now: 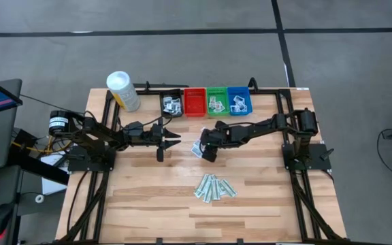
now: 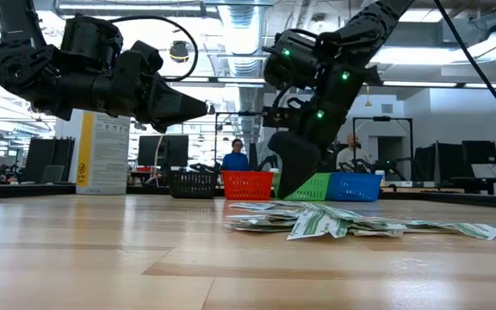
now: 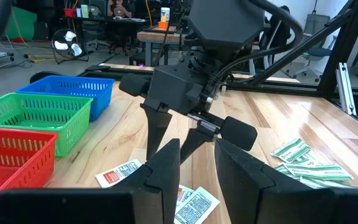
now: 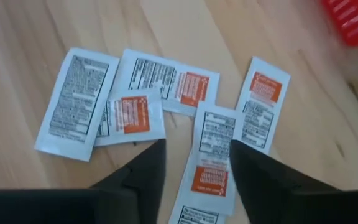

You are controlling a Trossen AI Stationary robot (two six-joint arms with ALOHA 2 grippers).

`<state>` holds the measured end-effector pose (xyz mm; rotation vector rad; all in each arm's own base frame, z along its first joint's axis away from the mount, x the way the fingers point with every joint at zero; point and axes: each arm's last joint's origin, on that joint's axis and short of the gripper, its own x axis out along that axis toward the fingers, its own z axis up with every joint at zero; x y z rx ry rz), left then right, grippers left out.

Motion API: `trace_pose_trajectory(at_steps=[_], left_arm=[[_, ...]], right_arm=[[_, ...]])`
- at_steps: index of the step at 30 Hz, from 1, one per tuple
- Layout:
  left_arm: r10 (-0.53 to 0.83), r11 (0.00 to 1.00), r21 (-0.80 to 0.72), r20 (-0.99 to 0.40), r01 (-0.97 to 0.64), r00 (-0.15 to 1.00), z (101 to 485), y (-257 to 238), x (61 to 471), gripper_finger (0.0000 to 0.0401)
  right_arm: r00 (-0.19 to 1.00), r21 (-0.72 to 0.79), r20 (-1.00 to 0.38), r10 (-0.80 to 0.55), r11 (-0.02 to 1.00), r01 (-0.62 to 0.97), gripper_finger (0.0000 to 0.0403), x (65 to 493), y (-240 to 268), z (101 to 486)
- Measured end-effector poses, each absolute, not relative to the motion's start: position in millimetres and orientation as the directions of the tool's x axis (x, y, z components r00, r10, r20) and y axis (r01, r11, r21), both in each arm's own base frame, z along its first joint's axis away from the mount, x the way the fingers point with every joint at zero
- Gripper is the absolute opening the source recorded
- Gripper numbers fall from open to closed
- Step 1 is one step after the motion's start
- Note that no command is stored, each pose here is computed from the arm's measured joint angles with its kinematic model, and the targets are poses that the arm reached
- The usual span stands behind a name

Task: Pick & Place First Aid Supplies
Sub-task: Put the orange ointment pack into the green bin

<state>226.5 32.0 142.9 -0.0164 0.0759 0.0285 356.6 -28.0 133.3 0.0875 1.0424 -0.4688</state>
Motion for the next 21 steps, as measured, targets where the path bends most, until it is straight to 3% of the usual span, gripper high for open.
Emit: trace_pose_trajectory(at_steps=[5,9,15,21], left_arm=[[0.028,0.999,-0.015,-0.076,-0.029,0.997,143,32,227,0.0102],[0.028,0.999,-0.015,-0.076,-0.029,0.997,143,32,227,0.0102],[0.028,0.999,-0.016,-0.077,-0.029,0.997,143,32,226,0.0102],[0.028,0.999,-0.015,-0.076,-0.029,0.997,143,32,226,0.0102]], right_arm=[[0.398,-0.146,-0.857,-0.328,0.895,0.422,0.0220,351,-30,126],[0.405,-0.129,-0.853,-0.329,0.885,0.447,0.0229,347,-33,122],[0.413,-0.105,-0.855,-0.314,0.884,0.456,0.0202,343,-37,117],[0.422,-0.097,-0.852,-0.309,0.886,0.453,0.0142,343,-37,116]])
